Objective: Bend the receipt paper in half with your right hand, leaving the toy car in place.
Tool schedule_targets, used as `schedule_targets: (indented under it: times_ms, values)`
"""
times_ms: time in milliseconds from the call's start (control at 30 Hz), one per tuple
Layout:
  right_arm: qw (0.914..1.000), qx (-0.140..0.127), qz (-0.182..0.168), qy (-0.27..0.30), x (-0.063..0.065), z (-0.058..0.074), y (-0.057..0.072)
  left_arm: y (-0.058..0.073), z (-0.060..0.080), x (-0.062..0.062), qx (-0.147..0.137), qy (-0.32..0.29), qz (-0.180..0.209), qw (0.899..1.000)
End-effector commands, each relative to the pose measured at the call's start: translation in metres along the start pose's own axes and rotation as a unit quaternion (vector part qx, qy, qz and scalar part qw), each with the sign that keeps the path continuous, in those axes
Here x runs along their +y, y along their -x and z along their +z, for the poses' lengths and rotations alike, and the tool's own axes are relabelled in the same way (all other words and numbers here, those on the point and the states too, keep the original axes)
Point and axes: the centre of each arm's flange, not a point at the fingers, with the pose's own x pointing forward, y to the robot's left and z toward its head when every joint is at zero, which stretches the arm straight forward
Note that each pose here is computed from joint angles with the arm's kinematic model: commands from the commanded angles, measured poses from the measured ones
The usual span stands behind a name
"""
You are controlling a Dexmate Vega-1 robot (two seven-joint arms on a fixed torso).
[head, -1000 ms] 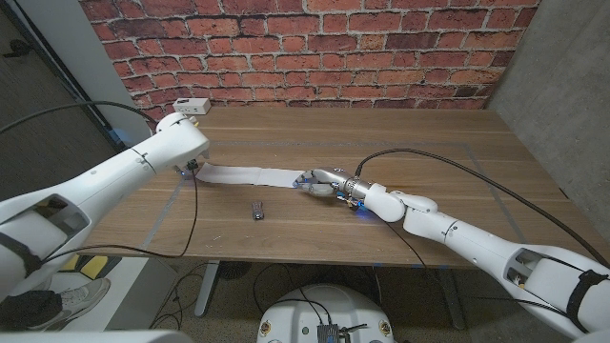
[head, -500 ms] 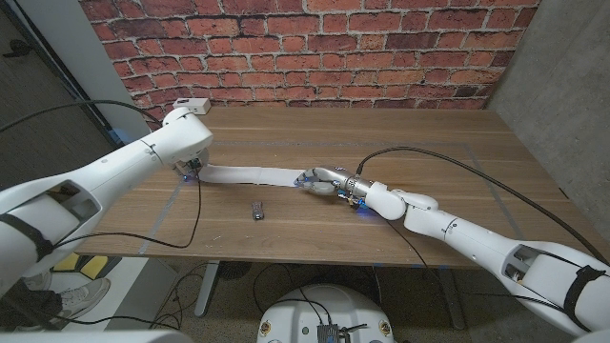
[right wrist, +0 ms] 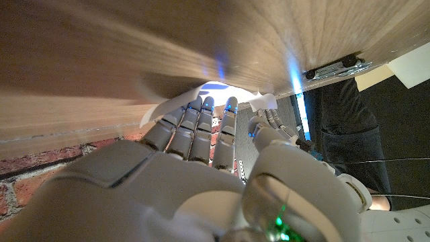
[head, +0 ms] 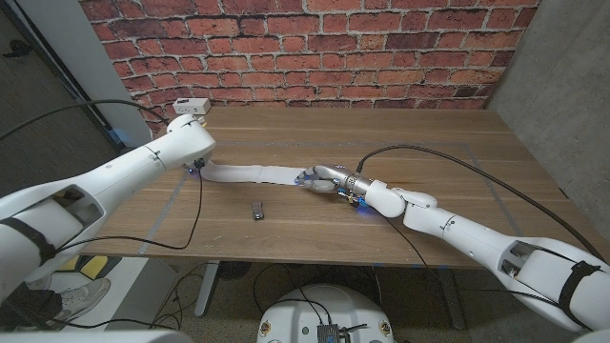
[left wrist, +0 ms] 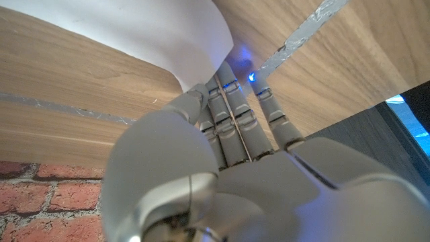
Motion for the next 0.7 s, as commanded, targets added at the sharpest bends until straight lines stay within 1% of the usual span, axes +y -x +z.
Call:
schedule_targets:
  times_ms: [33, 100, 267, 467, 700]
  values:
    - [1.0, 0.006, 0.001, 0.0, 0.0, -0.006, -0.002, 0.012, 0.01, 0.006, -0.045, 0.015, 0.012, 0.999]
    - [1.0, 0.006, 0.001, 0.001, 0.0, -0.006, -0.002, 0.014, 0.011, 0.007, -0.05, 0.016, 0.008, 0.999]
    - [1.0, 0.007, 0.003, 0.003, 0.001, -0.008, -0.001, 0.024, 0.014, 0.014, -0.071, 0.032, -0.012, 0.997]
    - [0.9999, 0.01, 0.006, 0.005, 0.003, -0.01, 0.0, 0.036, 0.017, 0.02, -0.106, 0.048, -0.043, 0.992]
    - [0.9998, 0.014, 0.01, 0.008, 0.006, -0.014, 0.001, 0.054, 0.023, 0.025, -0.154, 0.065, -0.057, 0.984]
